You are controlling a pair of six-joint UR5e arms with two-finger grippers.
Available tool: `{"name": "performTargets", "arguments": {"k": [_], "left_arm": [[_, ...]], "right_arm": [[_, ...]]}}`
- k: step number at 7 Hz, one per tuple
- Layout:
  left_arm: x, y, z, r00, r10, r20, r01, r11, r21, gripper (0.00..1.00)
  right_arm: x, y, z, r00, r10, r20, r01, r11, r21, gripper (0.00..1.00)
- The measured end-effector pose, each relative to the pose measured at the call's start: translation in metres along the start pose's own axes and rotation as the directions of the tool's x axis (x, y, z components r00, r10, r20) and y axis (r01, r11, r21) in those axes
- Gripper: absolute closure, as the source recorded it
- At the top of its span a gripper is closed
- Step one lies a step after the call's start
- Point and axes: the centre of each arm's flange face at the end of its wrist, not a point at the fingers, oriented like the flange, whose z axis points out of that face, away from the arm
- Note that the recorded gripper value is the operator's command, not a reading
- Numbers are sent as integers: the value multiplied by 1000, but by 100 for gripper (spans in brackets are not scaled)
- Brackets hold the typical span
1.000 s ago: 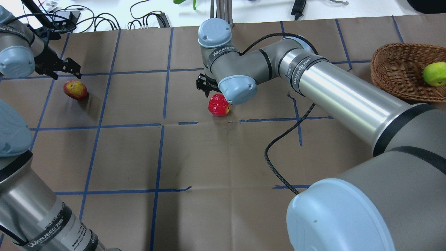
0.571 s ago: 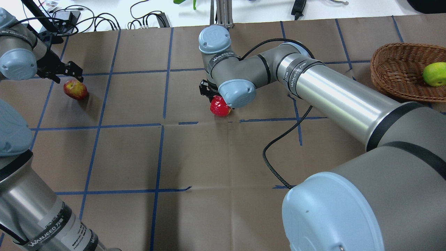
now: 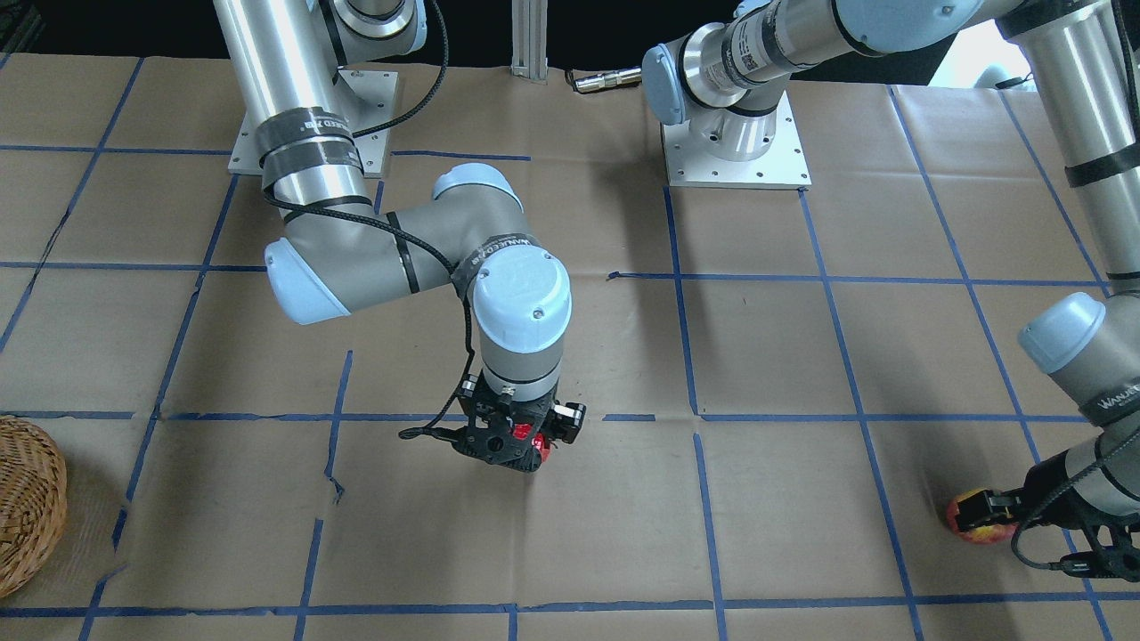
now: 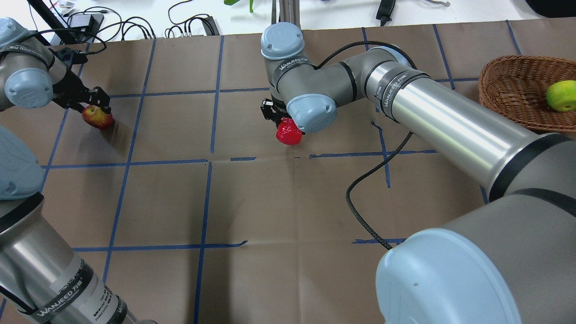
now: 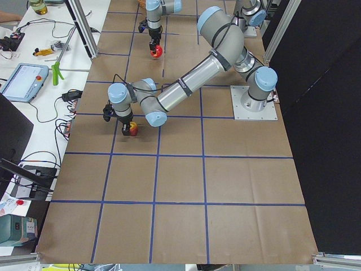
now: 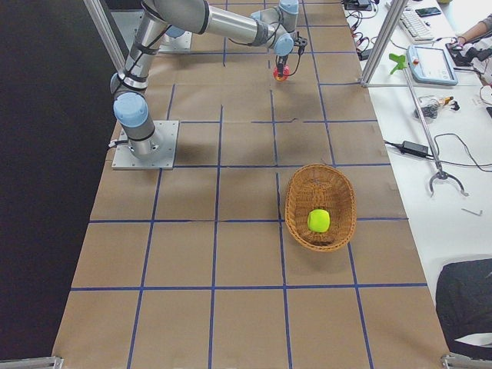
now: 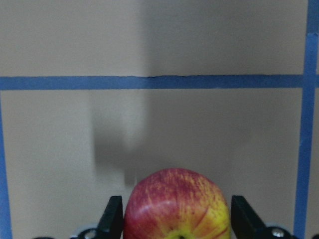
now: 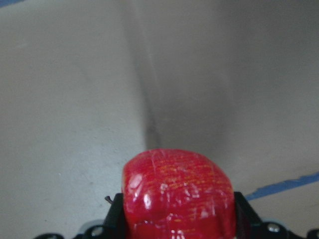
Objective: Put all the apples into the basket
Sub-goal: 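Grasp the red apple with the right gripper while the left grasps the red-yellow apple, then drop the red apple into the basket while the left carries the red-yellow apple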
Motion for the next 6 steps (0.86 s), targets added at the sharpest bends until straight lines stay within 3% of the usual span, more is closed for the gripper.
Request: {"name": "performTargets", "arguments": {"k": [2, 3, 5, 6], "left_arm": [[13, -4, -15, 1000, -5, 7, 5, 1000, 10, 71], [41, -5, -42, 1000, 11, 3, -11, 1000, 5, 72], [180, 7, -127, 989, 149, -9, -149, 989, -9, 72], [281, 24, -154, 970, 243, -15, -244, 970, -16, 71]], "right_arm": [[112, -54, -60, 991, -134, -22, 133, 990, -56, 84], [189, -85, -88, 976, -217, -14, 216, 974, -66, 88], [342, -135, -109, 938, -346, 0, 346, 937, -59, 91], [415, -152, -108, 906, -423, 3, 422, 905, -46, 92]]}}
